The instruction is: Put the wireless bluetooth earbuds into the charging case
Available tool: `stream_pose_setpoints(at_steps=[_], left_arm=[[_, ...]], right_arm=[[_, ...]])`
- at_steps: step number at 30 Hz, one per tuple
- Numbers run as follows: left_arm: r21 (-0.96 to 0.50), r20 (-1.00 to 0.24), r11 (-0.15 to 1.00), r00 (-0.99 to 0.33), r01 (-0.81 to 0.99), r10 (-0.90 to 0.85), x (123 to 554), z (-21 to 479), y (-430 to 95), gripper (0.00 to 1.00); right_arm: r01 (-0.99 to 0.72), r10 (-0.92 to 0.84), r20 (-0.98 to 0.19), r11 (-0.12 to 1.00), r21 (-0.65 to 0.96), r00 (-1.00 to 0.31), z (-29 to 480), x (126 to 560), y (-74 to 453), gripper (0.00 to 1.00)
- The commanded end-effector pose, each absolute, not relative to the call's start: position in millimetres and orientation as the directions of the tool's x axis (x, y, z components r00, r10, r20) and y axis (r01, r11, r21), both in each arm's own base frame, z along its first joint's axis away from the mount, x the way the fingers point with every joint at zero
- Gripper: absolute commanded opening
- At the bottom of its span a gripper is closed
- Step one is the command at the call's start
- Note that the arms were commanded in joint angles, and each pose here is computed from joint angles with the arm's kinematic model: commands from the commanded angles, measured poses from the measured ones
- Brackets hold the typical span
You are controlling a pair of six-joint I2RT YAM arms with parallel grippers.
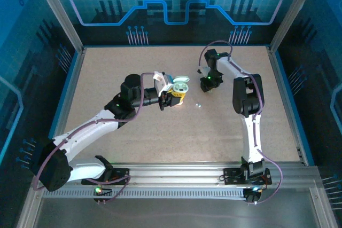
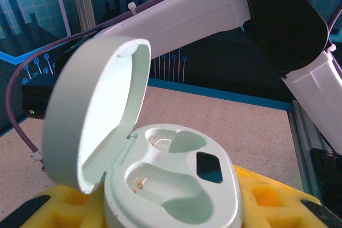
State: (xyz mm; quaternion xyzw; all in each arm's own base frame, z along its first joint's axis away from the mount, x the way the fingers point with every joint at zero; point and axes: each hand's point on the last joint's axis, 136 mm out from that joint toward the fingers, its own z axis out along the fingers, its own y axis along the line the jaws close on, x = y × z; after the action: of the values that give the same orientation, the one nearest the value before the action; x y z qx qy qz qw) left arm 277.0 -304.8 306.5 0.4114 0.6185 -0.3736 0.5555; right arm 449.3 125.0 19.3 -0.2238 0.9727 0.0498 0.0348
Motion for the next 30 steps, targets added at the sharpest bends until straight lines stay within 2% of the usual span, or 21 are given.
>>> stream_pose_setpoints(at_steps=[1, 9, 10, 20, 30], left_arm=[[-0.009, -0.997, 0.359, -0.036, 0.933, 0.069, 271, 317, -306, 0.27], [-0.013, -0.997, 0.355, -0.039, 0.935, 0.067, 271, 317, -307, 0.27], [-0.013, -0.997, 0.355, -0.039, 0.935, 0.066, 272, 317, -307, 0.27], [-0.014, -0.997, 0.355, -0.040, 0.935, 0.066, 271, 317, -307, 0.27], [-0.016, -0.997, 0.352, -0.042, 0.936, 0.065, 271, 317, -308, 0.27]], right_arm=[[-0.419, -0.417, -0.046, 0.905, 0.077, -0.908, 28, 440, 123, 0.34], [-0.411, -0.409, -0.052, 0.910, 0.059, -0.911, 32, 444, 122, 0.30], [-0.410, -0.409, -0.023, 0.910, 0.065, -0.912, 19, 442, 122, 0.30], [-0.398, -0.397, -0.021, 0.916, 0.055, -0.917, 12, 451, 122, 0.27], [-0.348, -0.349, 0.001, 0.934, 0.076, -0.937, 16, 445, 123, 0.28]])
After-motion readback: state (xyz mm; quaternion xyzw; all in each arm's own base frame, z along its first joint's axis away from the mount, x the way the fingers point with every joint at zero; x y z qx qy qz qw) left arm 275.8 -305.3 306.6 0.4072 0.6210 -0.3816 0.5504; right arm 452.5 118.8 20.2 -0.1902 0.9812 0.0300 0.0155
